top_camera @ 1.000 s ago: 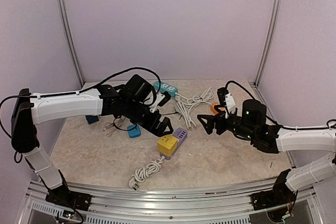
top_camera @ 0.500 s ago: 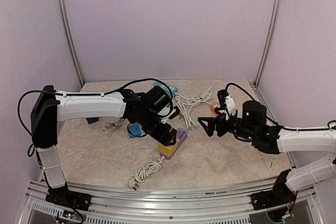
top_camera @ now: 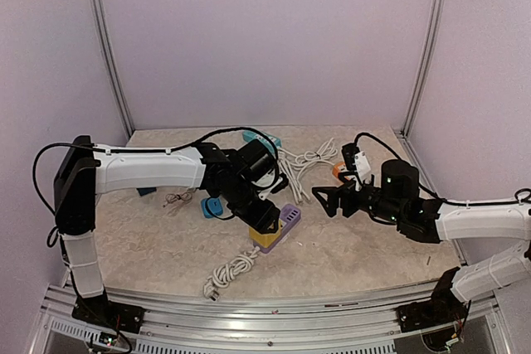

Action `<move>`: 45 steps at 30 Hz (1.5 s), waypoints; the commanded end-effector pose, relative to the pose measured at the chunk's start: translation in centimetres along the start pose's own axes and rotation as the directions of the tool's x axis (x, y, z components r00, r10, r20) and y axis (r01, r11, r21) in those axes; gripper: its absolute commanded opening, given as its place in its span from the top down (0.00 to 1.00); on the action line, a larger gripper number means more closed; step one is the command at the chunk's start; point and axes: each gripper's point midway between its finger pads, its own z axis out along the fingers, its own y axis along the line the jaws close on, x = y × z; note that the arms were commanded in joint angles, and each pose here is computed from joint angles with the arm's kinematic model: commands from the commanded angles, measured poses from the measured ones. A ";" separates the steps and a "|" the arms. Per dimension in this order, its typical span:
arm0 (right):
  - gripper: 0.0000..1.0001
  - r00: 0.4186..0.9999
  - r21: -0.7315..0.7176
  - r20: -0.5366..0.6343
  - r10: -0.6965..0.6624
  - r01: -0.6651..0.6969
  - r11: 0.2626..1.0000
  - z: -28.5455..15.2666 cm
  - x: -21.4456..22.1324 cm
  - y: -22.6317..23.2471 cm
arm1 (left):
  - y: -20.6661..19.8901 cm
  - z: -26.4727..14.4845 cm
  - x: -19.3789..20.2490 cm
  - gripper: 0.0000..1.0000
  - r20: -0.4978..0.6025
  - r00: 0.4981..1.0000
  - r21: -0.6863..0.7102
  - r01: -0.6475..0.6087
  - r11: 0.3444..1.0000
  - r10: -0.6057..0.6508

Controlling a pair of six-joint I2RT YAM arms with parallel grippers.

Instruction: Pull the plug off the socket

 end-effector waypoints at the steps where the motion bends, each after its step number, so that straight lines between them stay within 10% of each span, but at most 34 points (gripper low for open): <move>1: 0.00 0.999 0.015 -0.042 0.013 -0.012 1.000 0.4 1.1 -0.5 | -0.1 0.7 1.6 0.43 -0.078 0.996 -0.041 -0.043 0.998 0.039; 17: 0.00 0.995 0.036 -0.093 0.024 -0.021 0.999 0.7 2.1 -0.9 | -0.7 1.0 1.3 0.26 -0.088 0.993 -0.044 -0.087 0.995 0.083; 32: 0.01 0.983 0.033 -0.169 0.072 -0.067 0.997 0.7 3.7 -0.7 | -3.3 -1.1 2.4 0.52 -0.052 0.964 -0.031 -0.264 0.964 0.262; 45: 0.36 0.938 -0.140 -0.300 0.173 -0.223 0.965 1.4 8.6 3.7 | -4.3 -0.8 3.3 0.62 -0.038 0.933 0.004 -0.359 0.933 0.359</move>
